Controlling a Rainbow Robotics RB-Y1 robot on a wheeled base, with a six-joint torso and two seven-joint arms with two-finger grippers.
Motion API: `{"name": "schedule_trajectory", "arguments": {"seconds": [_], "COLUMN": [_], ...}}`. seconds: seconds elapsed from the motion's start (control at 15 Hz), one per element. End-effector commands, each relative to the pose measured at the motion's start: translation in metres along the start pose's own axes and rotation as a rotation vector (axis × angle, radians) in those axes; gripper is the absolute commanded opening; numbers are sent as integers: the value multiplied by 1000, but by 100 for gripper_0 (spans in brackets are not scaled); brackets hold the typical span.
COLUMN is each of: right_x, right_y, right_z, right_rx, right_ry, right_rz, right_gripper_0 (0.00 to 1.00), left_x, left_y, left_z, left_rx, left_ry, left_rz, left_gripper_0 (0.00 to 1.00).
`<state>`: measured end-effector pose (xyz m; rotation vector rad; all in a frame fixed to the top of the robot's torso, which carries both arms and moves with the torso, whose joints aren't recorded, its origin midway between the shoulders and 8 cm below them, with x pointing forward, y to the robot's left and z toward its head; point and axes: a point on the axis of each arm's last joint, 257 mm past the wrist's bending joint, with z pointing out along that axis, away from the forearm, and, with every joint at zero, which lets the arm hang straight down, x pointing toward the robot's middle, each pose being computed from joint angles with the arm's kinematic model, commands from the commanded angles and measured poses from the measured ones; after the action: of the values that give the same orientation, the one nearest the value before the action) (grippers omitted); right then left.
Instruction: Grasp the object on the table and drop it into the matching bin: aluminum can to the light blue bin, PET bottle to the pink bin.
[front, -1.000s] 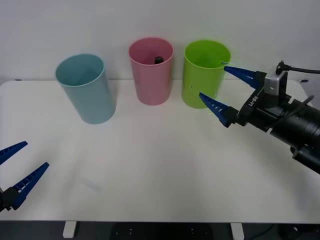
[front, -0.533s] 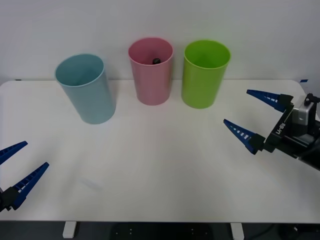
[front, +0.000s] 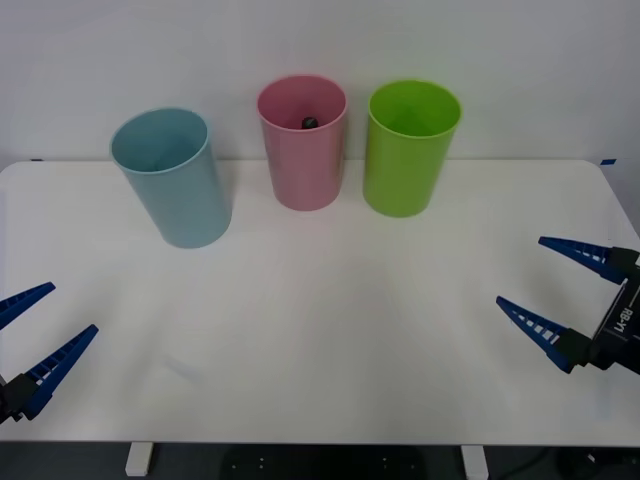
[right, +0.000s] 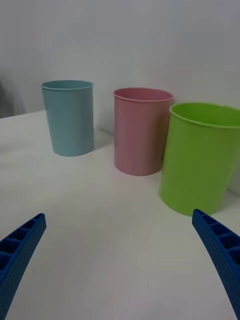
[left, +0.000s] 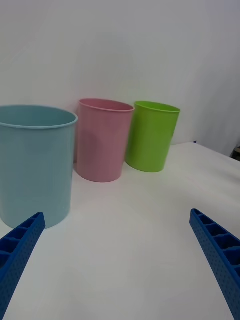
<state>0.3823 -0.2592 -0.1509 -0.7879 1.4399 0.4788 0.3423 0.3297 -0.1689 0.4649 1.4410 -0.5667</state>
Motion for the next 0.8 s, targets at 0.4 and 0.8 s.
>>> {"name": "schedule_trajectory", "arguments": {"seconds": [0.4, 0.8], "right_x": [18, 29], "right_y": [9, 17], "right_z": [-18, -28], "right_rx": [33, 31], "right_ry": [14, 38], "right_rz": [85, 108], "right_gripper_0": [100, 100], "left_x": [0, 0], "left_y": [0, 0], "left_z": [0, 0], "left_rx": [0, 0], "left_ry": [0, 0], "left_rz": [0, 0], "left_gripper_0": [100, 100]}}
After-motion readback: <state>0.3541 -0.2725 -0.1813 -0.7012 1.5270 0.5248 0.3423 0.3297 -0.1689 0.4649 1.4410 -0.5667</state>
